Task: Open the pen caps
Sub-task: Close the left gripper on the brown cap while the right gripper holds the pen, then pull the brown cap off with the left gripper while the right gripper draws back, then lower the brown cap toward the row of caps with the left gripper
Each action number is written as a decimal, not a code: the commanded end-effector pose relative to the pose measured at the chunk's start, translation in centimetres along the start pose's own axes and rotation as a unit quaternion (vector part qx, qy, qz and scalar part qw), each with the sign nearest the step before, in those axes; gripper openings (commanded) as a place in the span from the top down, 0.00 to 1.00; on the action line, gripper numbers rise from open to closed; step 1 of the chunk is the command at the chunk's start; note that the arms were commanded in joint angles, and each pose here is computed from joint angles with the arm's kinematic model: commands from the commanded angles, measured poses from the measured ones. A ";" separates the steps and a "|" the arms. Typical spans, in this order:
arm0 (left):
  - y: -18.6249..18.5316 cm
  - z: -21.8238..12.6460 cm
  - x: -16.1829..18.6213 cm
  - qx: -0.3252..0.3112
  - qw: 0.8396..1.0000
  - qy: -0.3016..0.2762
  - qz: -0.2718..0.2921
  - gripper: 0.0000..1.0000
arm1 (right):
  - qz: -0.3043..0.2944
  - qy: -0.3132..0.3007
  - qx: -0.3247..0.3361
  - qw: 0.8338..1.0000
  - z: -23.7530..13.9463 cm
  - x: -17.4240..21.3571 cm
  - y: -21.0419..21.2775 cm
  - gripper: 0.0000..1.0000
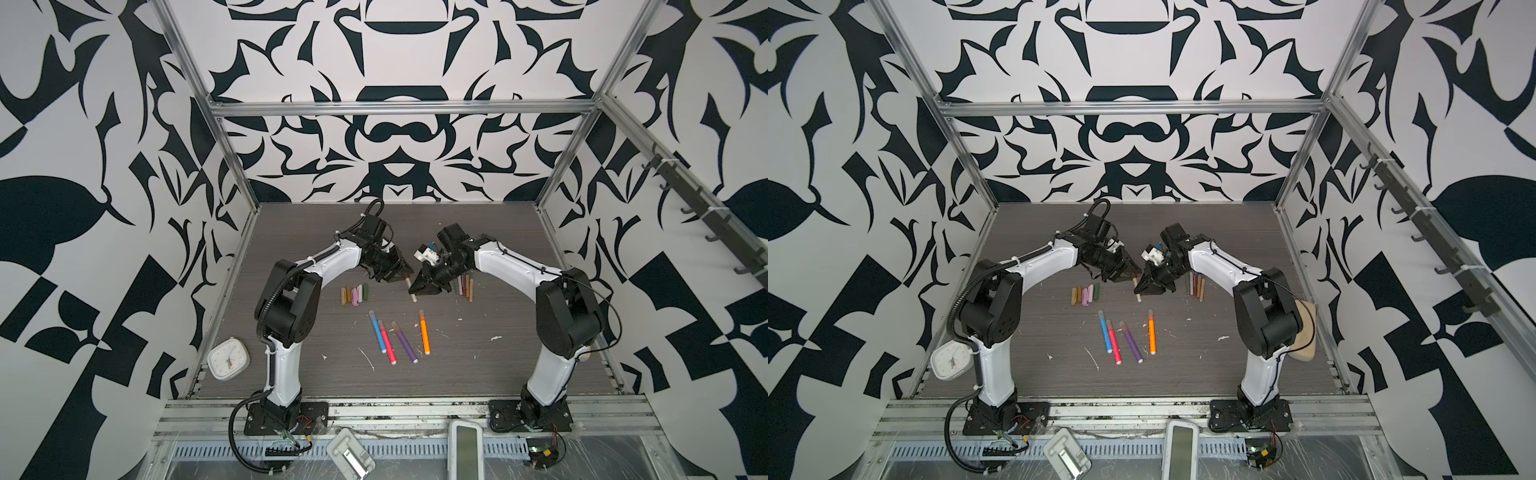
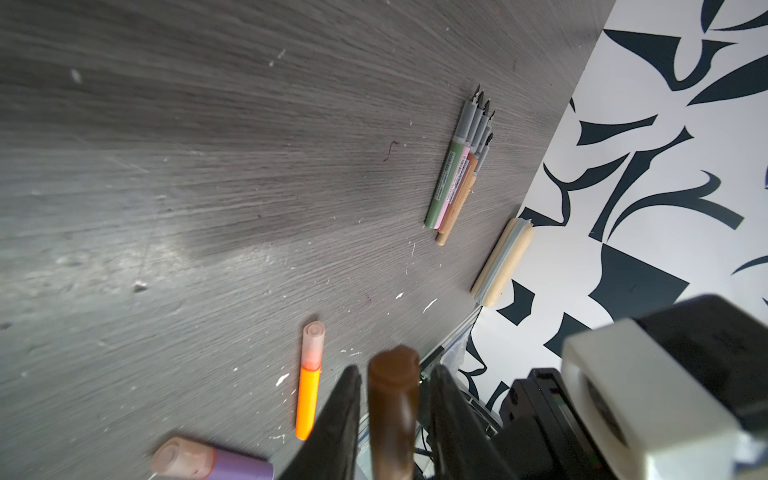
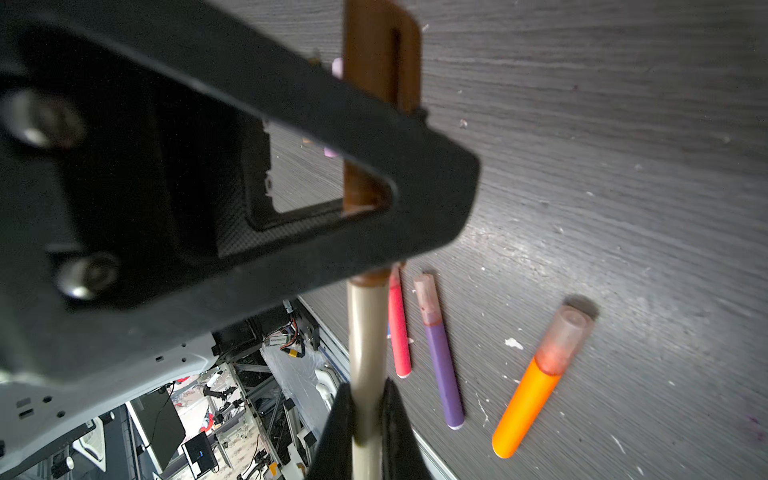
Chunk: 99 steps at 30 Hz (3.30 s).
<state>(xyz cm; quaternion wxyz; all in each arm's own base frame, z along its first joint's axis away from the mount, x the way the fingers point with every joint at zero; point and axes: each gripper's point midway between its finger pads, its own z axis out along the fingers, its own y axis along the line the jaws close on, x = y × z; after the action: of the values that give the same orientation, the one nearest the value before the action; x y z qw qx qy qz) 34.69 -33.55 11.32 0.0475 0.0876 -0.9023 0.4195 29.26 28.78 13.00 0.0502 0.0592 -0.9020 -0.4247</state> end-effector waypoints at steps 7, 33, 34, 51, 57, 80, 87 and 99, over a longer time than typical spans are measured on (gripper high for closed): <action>-0.6 -0.4 0.8 0.016 1.000 0.004 0.004 0.85 | 0.004 -0.008 -0.001 1.000 -0.3 0.2 0.0 0.89; 1.0 0.2 0.6 -0.007 0.999 0.004 -0.031 0.97 | -0.063 -0.091 0.098 0.989 -1.9 -0.1 0.5 0.70; 1.0 0.3 0.7 -0.007 0.999 0.005 -0.033 0.97 | -0.059 -0.087 0.101 0.989 -1.6 0.0 0.4 0.70; 0.3 -1.1 -2.7 -0.009 1.000 -0.008 -0.011 0.97 | -0.053 -0.051 0.108 0.991 0.6 1.4 0.0 1.00; 2.1 -8.5 -13.8 -0.026 0.995 -0.094 -0.036 1.00 | -0.071 -0.010 0.105 0.992 2.7 5.5 0.1 1.00; 11.7 -18.3 -14.8 -0.094 0.977 -0.169 -0.087 1.00 | -0.153 0.031 0.002 0.988 1.5 9.8 4.5 1.00; 14.8 -19.3 -12.1 -0.168 0.972 -0.152 -0.061 1.00 | -0.144 -0.023 0.046 0.988 0.1 7.4 3.5 1.00; 19.7 -17.5 -4.8 -0.391 0.917 -0.033 0.073 1.00 | -0.099 -0.063 0.083 0.990 -1.8 5.4 0.4 1.00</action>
<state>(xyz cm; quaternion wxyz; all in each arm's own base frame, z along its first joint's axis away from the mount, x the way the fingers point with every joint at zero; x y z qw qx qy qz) 38.88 -7.90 6.78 -0.0125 0.0677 -0.9934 0.0921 24.25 27.10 13.97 -0.0427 0.1239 -0.9249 -0.3568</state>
